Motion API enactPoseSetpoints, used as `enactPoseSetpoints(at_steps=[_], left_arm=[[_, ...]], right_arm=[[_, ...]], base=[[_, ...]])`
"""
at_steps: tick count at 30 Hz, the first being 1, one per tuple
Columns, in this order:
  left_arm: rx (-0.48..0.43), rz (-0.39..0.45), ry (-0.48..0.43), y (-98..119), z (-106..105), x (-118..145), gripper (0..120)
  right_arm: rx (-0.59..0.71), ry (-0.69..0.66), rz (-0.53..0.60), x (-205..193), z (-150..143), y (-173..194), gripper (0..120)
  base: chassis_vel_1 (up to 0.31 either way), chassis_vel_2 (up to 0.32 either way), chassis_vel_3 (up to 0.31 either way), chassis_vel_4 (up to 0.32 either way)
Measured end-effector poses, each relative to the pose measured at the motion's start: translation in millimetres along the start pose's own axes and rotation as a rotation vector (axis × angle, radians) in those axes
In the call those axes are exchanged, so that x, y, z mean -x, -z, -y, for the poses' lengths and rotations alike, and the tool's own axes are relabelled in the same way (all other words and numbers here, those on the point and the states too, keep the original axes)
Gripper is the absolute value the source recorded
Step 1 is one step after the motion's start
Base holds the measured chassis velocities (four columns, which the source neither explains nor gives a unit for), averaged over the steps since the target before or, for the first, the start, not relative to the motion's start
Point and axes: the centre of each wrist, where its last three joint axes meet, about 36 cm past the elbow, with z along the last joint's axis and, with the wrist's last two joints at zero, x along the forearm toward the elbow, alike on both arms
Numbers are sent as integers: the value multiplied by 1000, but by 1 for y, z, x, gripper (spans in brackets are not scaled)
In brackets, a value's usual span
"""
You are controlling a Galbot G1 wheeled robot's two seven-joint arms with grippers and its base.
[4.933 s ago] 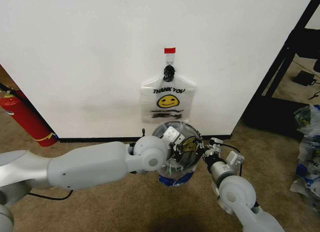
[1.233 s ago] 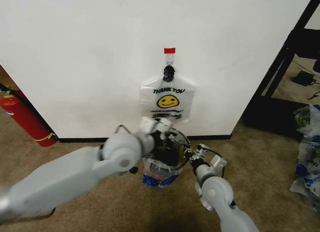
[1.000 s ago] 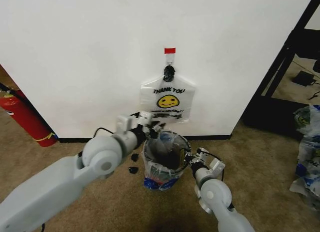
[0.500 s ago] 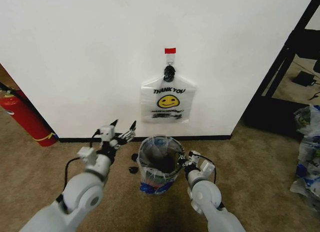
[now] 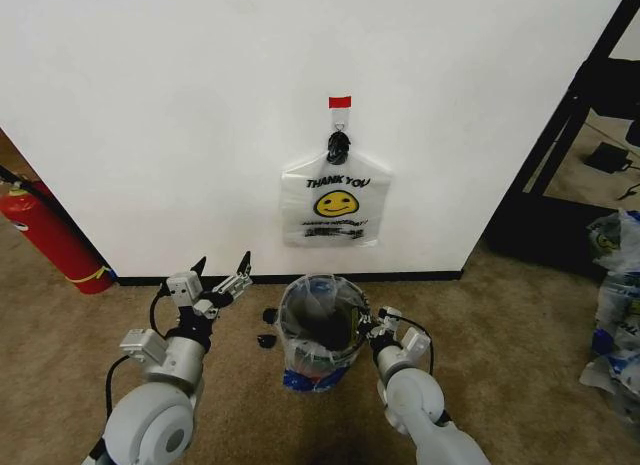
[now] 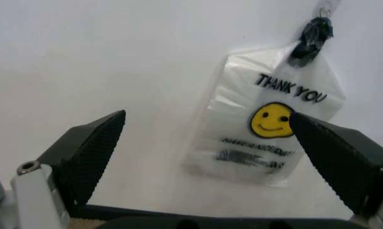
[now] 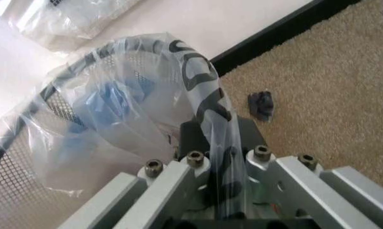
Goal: Pick up the garbage bag from the wall and place it over the trash bin.
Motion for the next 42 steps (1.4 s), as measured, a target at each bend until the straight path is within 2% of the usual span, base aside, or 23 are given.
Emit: enactPoseSetpoints(at_steps=[1, 3, 7, 9, 15, 16, 17, 21, 23, 24, 28, 34, 42], left_arm=[[-5, 3, 5, 0, 1, 0, 100], [-9, 4, 6, -1, 2, -1, 100], [-19, 0, 7, -1, 4, -5, 100], [-19, -2, 7, -1, 4, -5, 100], [-27, -9, 7, 2, 7, -13, 100], [-27, -9, 7, 2, 7, -13, 100], [-28, -10, 7, 2, 7, -15, 100], [-25, -9, 9, 4, 8, -18, 100], [-25, -9, 9, 5, 8, -18, 100], [-23, -8, 8, 7, 8, -19, 100], [-23, -10, 1, 11, 11, -24, 100], [-18, -30, 2, 6, 13, -30, 100], [-21, -37, -19, 3, 23, -35, 100]], right_arm=[[1, 2, -1, -1, 0, 0, 6], [1, 3, -2, -2, -1, 0, 8], [-5, 7, -4, -4, 1, 0, 26], [-6, 7, -4, -4, 1, 0, 30], [-15, 16, 5, -10, 4, 3, 57], [-15, 16, 5, -10, 4, 3, 57], [-17, 26, 8, -12, 4, 3, 58], [-11, 100, 28, -21, 4, 7, 77], [-8, 108, 30, -22, 4, 7, 79], [-4, 127, 42, -24, 3, 10, 86], [-25, 116, 57, -27, 2, 18, 98], [-80, 25, 3, -24, 13, 12, 100], [8, -45, -49, -19, 11, 10, 100]], base=[[0, 0, 0, 0], [0, 0, 0, 0], [0, 0, 0, 0], [0, 0, 0, 0], [0, 0, 0, 0], [0, 0, 0, 0], [0, 0, 0, 0], [0, 0, 0, 0], [0, 0, 0, 0], [0, 0, 0, 0], [0, 0, 0, 0], [0, 0, 0, 0], [0, 0, 0, 0]])
